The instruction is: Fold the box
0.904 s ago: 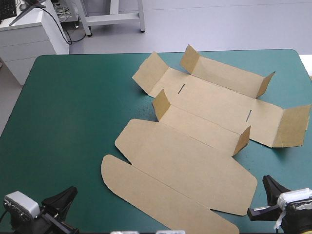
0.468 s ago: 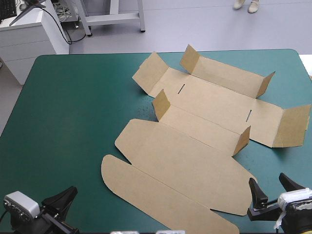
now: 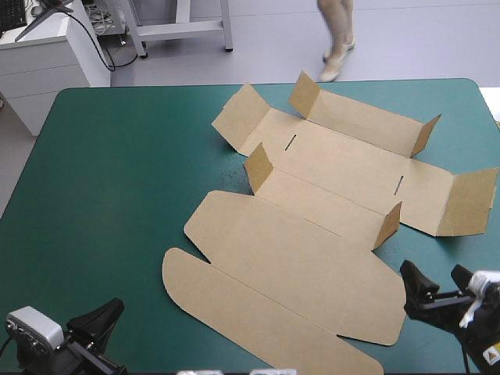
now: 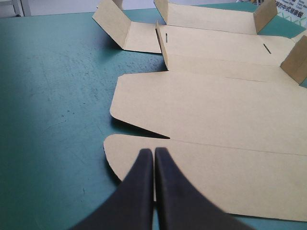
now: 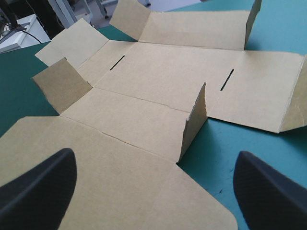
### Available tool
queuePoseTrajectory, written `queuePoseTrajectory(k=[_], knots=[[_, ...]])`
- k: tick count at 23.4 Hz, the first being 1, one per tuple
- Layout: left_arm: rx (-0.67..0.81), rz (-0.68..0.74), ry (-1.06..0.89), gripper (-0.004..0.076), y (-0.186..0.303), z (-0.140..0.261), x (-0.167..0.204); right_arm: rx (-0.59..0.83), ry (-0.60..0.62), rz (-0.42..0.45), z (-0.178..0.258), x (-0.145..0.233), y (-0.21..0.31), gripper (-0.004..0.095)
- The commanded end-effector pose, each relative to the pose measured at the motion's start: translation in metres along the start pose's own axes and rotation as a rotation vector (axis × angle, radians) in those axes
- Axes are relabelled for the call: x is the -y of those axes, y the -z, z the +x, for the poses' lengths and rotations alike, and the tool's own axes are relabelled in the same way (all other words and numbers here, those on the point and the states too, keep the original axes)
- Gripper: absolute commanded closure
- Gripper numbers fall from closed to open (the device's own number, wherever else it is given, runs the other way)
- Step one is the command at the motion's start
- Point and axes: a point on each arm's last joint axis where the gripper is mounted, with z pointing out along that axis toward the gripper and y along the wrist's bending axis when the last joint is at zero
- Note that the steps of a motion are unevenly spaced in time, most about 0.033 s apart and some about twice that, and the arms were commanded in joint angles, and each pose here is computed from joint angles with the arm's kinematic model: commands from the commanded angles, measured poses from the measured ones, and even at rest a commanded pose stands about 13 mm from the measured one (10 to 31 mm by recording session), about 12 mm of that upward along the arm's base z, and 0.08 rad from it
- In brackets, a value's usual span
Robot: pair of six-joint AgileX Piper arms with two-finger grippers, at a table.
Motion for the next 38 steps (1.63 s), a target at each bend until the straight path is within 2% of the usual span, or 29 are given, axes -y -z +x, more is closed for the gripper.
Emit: queuePoseTrajectory(k=[1, 7, 10, 16, 23, 27, 32, 36, 38], knots=[[0.107, 0.009, 0.012, 0.0732, 0.006, -0.013, 0.002, -0.034, -0.112, 0.026, -0.042, -0.007, -0.019, 0.0088], [0.107, 0.009, 0.012, 0.0732, 0.006, -0.013, 0.002, -0.252, -0.194, 0.096, -0.077, -0.007, -0.072, 0.0088], [0.107, 0.009, 0.012, 0.0732, 0.006, -0.013, 0.002, -0.408, -0.231, 0.146, -0.085, -0.002, -0.115, 0.0088], [0.107, 0.009, 0.012, 0.0732, 0.006, -0.013, 0.002, -0.662, -0.314, 0.246, -0.063, 0.016, -0.188, 0.009], [0.107, 0.009, 0.012, 0.0732, 0.006, -0.013, 0.002, -0.777, -0.372, 0.307, -0.038, 0.031, -0.231, 0.0115], [0.107, 0.01, 0.014, 0.0732, 0.006, -0.013, 0.002, -0.795, -0.384, 0.322, -0.033, 0.035, -0.24, 0.0353], [0.107, 0.01, 0.014, 0.0732, 0.006, -0.013, 0.002, -0.801, -0.333, 0.3, -0.033, 0.035, -0.243, 0.0926], [0.107, 0.01, 0.014, 0.0732, 0.006, -0.013, 0.002, -0.789, -0.288, 0.27, -0.042, 0.032, -0.243, 0.0907], [0.107, 0.01, 0.014, 0.0732, 0.006, -0.013, 0.002, -0.797, -0.222, 0.222, -0.049, 0.029, -0.243, 0.0907]])
